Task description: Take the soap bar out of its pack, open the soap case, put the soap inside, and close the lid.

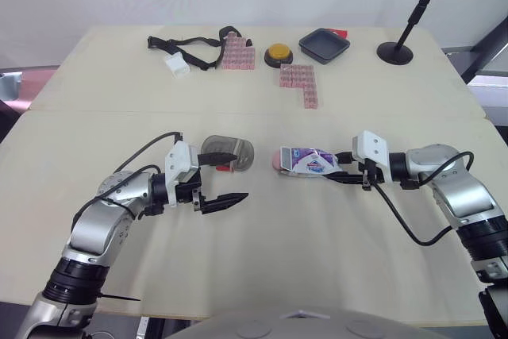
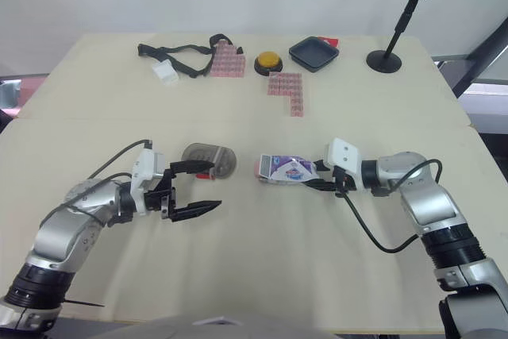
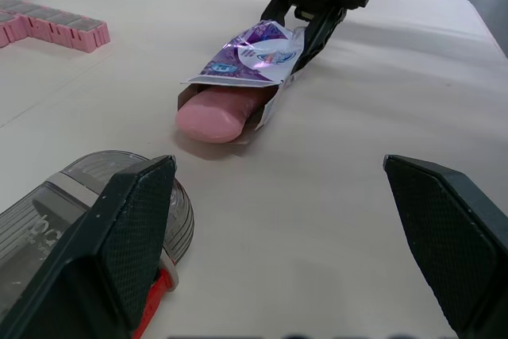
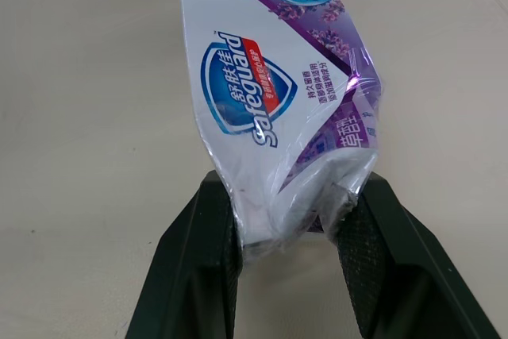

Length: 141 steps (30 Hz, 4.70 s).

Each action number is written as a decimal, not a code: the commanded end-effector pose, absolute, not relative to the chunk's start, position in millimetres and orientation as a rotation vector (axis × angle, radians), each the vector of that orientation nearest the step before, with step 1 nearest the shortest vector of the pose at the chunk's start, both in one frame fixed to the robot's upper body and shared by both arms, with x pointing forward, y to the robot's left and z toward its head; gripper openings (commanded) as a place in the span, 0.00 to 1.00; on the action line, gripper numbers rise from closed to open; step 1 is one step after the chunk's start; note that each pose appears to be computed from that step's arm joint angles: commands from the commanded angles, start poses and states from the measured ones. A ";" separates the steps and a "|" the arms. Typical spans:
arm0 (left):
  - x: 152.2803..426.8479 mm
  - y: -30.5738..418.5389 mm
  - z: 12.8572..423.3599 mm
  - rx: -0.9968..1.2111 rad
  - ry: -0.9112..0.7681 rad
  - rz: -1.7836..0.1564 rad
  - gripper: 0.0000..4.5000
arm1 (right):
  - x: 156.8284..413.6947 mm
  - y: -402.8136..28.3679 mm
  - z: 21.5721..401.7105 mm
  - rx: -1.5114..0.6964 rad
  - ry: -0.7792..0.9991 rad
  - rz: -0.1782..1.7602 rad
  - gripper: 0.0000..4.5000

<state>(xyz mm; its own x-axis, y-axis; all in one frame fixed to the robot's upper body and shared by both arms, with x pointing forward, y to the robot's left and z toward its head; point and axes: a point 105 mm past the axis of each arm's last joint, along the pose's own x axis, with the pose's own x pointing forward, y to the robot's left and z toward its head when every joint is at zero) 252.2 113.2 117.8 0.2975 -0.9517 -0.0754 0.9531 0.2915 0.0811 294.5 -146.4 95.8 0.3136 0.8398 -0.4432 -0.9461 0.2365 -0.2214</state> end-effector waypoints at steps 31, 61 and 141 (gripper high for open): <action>243.7 111.6 122.6 0.144 0.002 -1.290 1.00 | 273.5 -219.5 121.7 -0.771 0.408 1.205 0.38; 240.9 110.0 121.8 0.155 0.016 -1.308 1.00 | 263.4 -261.1 166.0 -0.868 0.562 1.131 0.38; 267.9 112.6 147.2 0.167 -0.101 -1.300 1.00 | 264.6 -238.1 174.8 -0.261 -0.010 0.738 1.00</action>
<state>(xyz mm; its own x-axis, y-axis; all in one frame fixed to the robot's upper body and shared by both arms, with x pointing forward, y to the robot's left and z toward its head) 265.2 108.4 141.6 0.2699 -0.9629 -0.0088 0.9556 0.2667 0.1250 276.6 -240.9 169.0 0.8057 0.5806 -0.1174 -0.5911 0.7754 -0.2221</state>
